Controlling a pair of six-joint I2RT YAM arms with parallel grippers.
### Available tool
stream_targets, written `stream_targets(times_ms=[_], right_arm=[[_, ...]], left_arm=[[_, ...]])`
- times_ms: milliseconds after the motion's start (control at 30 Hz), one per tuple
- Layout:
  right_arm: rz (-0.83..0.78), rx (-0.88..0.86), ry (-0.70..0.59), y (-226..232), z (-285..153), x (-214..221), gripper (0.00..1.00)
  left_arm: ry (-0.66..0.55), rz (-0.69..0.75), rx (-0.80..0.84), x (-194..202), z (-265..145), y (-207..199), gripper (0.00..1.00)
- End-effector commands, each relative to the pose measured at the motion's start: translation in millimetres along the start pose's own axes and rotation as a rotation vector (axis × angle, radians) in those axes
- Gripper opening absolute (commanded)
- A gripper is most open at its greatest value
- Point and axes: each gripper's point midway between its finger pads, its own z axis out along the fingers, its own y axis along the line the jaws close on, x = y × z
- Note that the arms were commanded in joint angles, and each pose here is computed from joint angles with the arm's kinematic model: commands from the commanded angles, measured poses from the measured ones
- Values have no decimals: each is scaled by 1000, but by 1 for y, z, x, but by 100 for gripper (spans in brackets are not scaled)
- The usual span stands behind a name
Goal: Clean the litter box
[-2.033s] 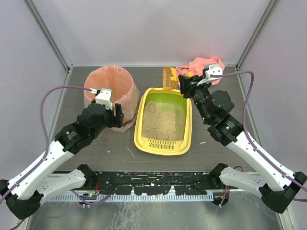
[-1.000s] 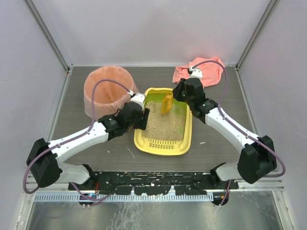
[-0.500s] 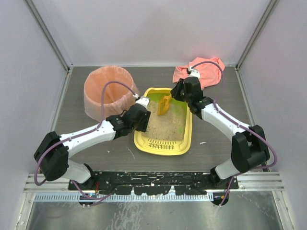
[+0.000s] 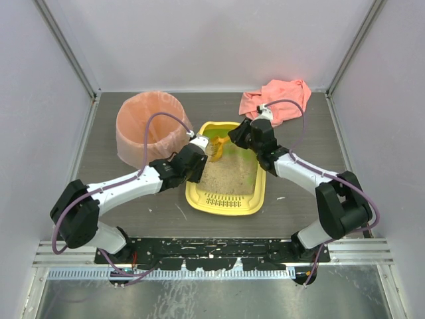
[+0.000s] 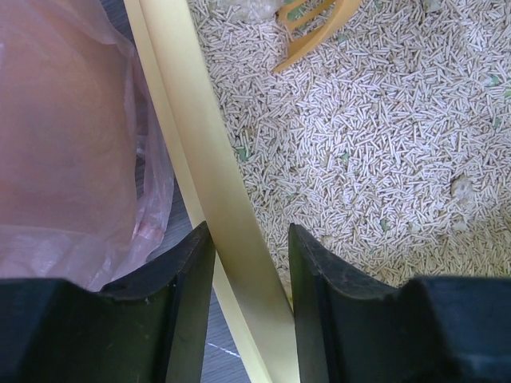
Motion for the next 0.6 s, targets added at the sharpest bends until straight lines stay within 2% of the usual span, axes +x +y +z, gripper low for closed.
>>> stream_targets(times_ms=[0,200,567], right_arm=[[121,-80,90,24,-9,47,1],[268,-114,63,26,-8,58,1],[357,-93,-93,16,-35,30,1]], left_arm=[[-42,-2,82,-14,7,-20,39],[-51,-1,88,-16,6,-21,37],[-60,-14,38,-16,5,-11,35]])
